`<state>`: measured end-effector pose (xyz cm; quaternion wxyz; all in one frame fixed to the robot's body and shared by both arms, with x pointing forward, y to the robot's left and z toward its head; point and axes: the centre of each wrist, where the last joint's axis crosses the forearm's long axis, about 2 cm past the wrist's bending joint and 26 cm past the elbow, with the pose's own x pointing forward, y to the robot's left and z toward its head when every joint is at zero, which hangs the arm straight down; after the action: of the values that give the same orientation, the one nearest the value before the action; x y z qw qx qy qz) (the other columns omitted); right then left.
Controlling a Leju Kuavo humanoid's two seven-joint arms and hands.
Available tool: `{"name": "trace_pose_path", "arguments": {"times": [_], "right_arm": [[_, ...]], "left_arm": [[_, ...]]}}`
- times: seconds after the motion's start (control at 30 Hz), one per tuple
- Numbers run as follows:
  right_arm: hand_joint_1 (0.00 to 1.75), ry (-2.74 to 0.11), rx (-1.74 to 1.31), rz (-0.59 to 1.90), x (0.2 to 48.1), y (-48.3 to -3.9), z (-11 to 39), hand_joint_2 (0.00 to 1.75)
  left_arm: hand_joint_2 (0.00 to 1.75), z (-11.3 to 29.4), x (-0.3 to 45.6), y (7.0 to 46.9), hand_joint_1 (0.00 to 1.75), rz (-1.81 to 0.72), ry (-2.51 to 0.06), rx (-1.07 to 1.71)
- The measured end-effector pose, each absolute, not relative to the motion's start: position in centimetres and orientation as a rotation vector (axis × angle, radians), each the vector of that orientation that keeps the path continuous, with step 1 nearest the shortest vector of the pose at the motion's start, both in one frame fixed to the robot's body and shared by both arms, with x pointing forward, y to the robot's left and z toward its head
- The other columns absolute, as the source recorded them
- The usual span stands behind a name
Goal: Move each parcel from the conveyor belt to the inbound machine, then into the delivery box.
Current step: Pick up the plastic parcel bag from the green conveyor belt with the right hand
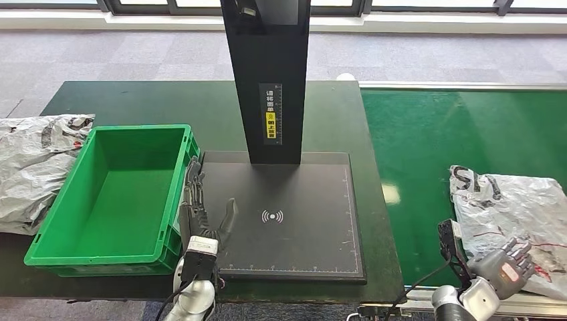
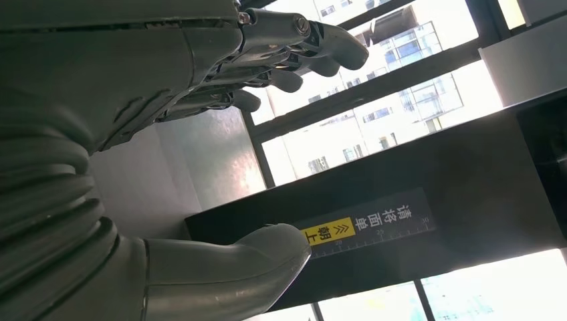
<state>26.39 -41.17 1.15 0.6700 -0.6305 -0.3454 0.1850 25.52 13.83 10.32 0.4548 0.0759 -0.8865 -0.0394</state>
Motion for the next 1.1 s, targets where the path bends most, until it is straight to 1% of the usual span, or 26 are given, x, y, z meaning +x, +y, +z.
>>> {"name": "trace_pose_path", "arguments": {"times": [0.2,0.23,0.33,0.37,0.67,0.83,0.97,1.1], "right_arm": [[0.01,-0.709,-1.382,0.4,26.4,-40.9,0.4,1.75],[0.31,-0.698,-1.374,0.403,26.4,-40.7,0.3,1.75],[1.61,-0.666,-1.355,0.408,26.5,-40.5,-0.1,1.75],[1.75,-0.655,-1.352,0.409,26.5,-40.5,-0.2,1.75],[1.75,-0.603,-1.306,0.455,26.2,-40.6,-0.7,1.75],[1.75,-0.635,-1.284,0.493,26.5,-40.7,-0.5,1.75],[1.75,-0.723,-1.294,0.508,26.9,-40.6,-0.2,1.75],[1.75,-0.95,-1.316,0.543,28.0,-39.8,1.0,1.75]], "left_arm": [[1.75,10.2,25.5,14.1,0.0,-0.119,-2.187,0.187],[1.75,10.2,25.5,14.2,0.0,-0.119,-2.186,0.189],[1.75,10.1,25.5,14.3,0.0,-0.121,-2.182,0.19],[1.75,10.1,25.5,14.4,0.0,-0.123,-2.181,0.19],[1.75,9.8,25.5,14.7,0.0,-0.116,-2.167,0.198],[1.75,9.7,25.5,14.8,0.0,-0.107,-2.162,0.197],[1.75,9.7,25.5,14.8,0.0,-0.095,-2.158,0.2],[1.75,9.7,25.5,14.8,0.0,-0.09,-2.157,0.203]]}}
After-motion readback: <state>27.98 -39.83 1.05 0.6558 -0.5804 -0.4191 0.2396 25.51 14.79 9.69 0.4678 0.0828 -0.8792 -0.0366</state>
